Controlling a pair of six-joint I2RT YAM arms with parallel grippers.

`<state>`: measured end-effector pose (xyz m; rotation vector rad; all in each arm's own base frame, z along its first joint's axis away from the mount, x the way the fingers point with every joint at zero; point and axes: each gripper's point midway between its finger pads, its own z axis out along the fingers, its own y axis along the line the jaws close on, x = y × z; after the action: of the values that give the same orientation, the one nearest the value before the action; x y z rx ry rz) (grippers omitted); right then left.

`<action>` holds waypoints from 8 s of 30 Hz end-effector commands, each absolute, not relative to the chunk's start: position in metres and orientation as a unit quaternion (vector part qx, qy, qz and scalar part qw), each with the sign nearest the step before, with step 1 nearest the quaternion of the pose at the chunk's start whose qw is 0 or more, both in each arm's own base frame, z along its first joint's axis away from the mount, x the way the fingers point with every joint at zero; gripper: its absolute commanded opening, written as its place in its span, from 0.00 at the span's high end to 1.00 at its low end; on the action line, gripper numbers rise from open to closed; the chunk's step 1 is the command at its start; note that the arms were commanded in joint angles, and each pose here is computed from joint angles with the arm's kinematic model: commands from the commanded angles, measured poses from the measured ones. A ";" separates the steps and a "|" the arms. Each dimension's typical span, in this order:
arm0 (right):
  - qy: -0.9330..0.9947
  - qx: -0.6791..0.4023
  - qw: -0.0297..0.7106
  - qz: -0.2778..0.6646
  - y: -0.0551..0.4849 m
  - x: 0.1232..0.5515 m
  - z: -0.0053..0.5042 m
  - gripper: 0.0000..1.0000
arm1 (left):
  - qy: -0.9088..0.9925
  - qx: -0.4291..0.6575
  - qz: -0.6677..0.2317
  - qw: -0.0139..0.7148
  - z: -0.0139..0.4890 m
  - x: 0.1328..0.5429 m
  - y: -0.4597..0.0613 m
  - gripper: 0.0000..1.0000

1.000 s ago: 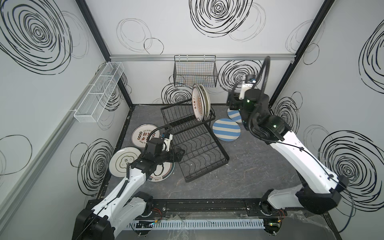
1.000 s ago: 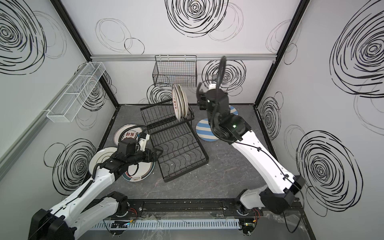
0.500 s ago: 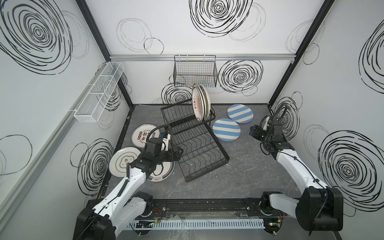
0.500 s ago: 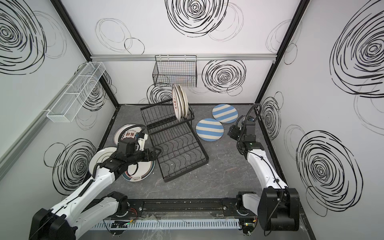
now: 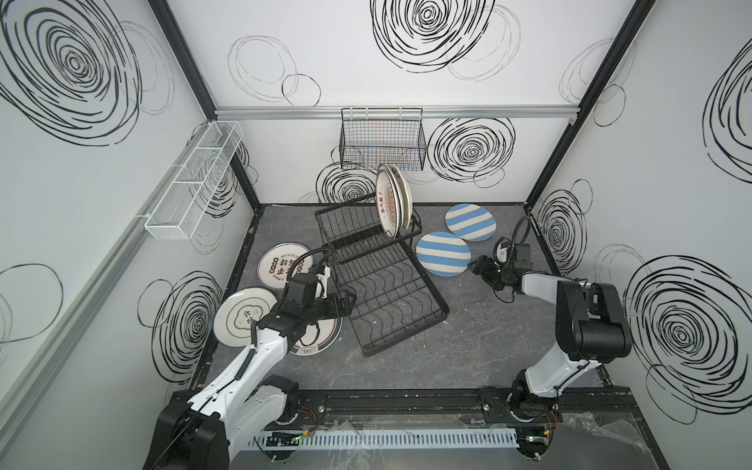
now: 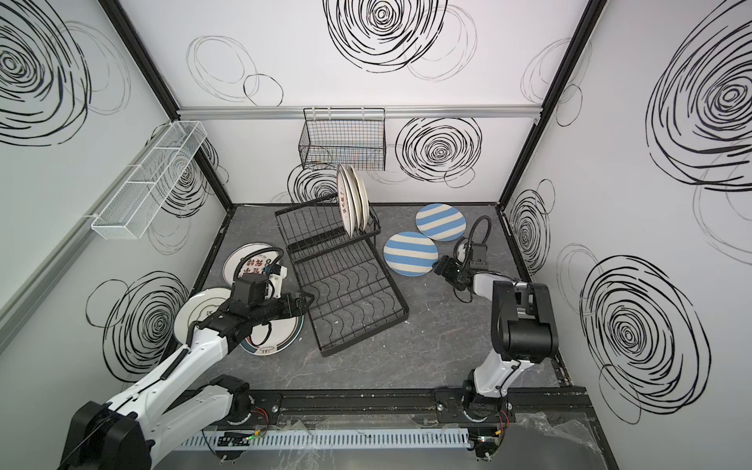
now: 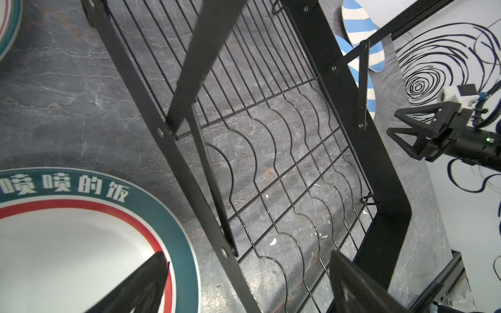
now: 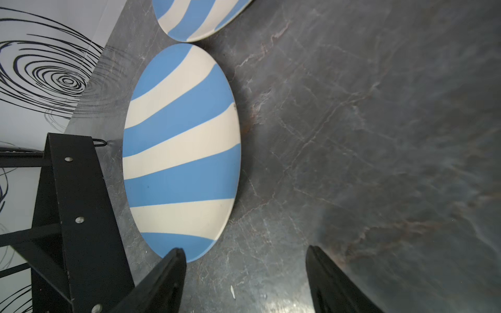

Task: Load plates into a dish rack
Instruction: Pick up the plate from the top-center of the table, then place the plate on the dish rack.

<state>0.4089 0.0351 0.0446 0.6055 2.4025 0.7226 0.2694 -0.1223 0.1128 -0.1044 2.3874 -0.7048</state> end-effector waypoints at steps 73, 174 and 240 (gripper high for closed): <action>0.863 0.233 0.304 0.331 0.017 0.438 0.089 1.00 | 0.896 -0.060 -0.283 0.338 0.118 0.283 -0.112 0.04; 0.745 -0.061 0.662 -0.059 0.312 0.385 0.439 1.00 | 0.892 0.037 -0.297 0.338 0.140 0.269 -0.148 0.04; 0.747 -0.047 0.659 -0.067 0.329 0.389 0.451 1.00 | 0.894 0.034 -0.293 0.337 0.139 0.269 -0.147 0.04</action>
<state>0.3967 0.3445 0.4401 -0.1687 1.6994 -0.1469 0.2651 -0.1453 0.1291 0.0743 2.3628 -0.7642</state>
